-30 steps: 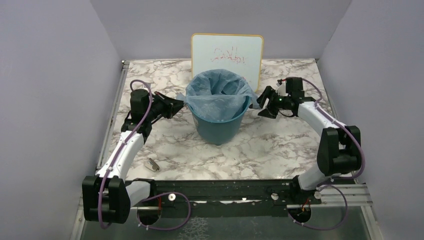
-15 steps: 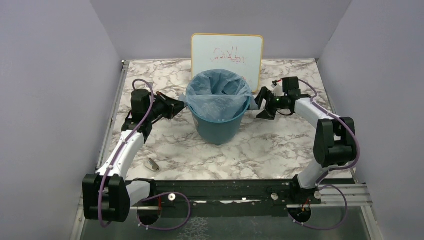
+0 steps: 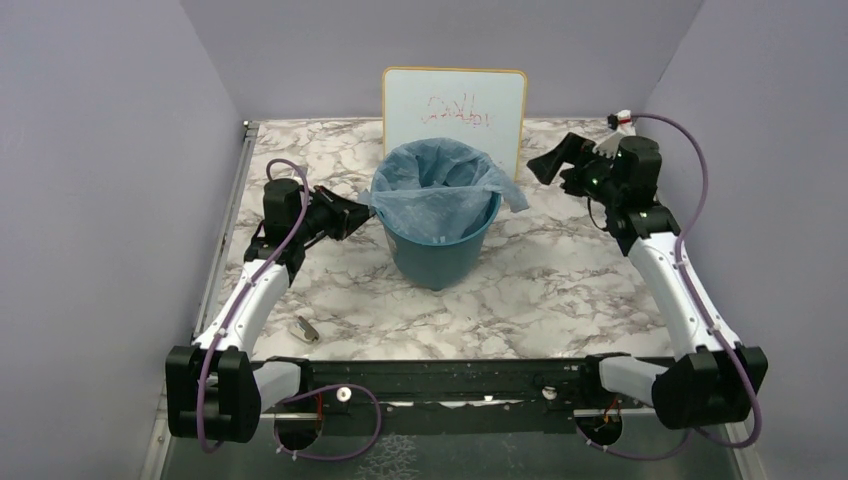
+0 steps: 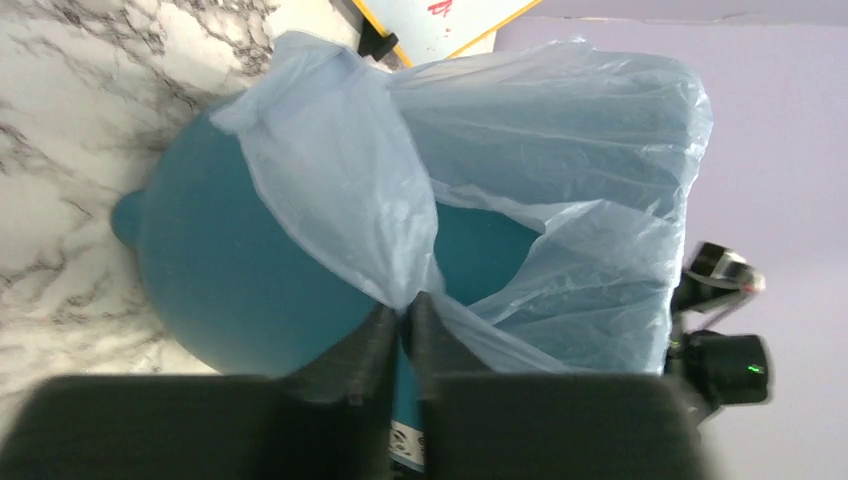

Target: Put the trash bags into the trash bin

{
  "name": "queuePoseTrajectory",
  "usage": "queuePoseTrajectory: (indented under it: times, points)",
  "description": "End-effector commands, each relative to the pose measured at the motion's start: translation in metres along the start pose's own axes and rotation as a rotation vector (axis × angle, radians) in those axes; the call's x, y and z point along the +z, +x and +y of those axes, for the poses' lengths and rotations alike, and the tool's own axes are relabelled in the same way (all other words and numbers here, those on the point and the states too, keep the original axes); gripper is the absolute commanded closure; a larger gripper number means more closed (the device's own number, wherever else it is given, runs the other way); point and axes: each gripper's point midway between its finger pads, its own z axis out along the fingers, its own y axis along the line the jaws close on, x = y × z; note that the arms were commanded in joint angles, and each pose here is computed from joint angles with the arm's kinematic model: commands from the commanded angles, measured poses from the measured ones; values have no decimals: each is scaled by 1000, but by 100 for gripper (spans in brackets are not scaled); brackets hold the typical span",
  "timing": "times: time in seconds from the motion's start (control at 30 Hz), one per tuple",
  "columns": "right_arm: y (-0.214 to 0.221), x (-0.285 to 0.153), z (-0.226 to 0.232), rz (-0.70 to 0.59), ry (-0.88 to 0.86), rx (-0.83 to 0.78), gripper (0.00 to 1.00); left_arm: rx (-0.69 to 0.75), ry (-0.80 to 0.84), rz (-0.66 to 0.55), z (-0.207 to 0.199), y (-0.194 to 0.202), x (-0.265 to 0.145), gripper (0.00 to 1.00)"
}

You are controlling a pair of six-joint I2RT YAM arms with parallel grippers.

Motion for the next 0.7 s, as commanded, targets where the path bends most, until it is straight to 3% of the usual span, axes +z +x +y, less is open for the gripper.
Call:
queuePoseTrajectory:
  times: [0.0,0.07,0.2,0.47,0.67]
  points:
    - [-41,-15,17,-206,-61,-140,0,35,31,-34,-3,-1,-3,74]
    - [-42,-18,32,-205,-135,-160,0,55,31,-85,-4,-7,-7,45]
    - [-41,-23,61,-183,-295,-192,0,132,46,-199,-12,-19,-21,2]
    - [-32,-40,118,-128,-590,-298,0,186,42,-464,-11,-41,-61,1]
    - [7,-33,167,24,-717,-507,0,259,52,-603,-12,-49,-88,1]
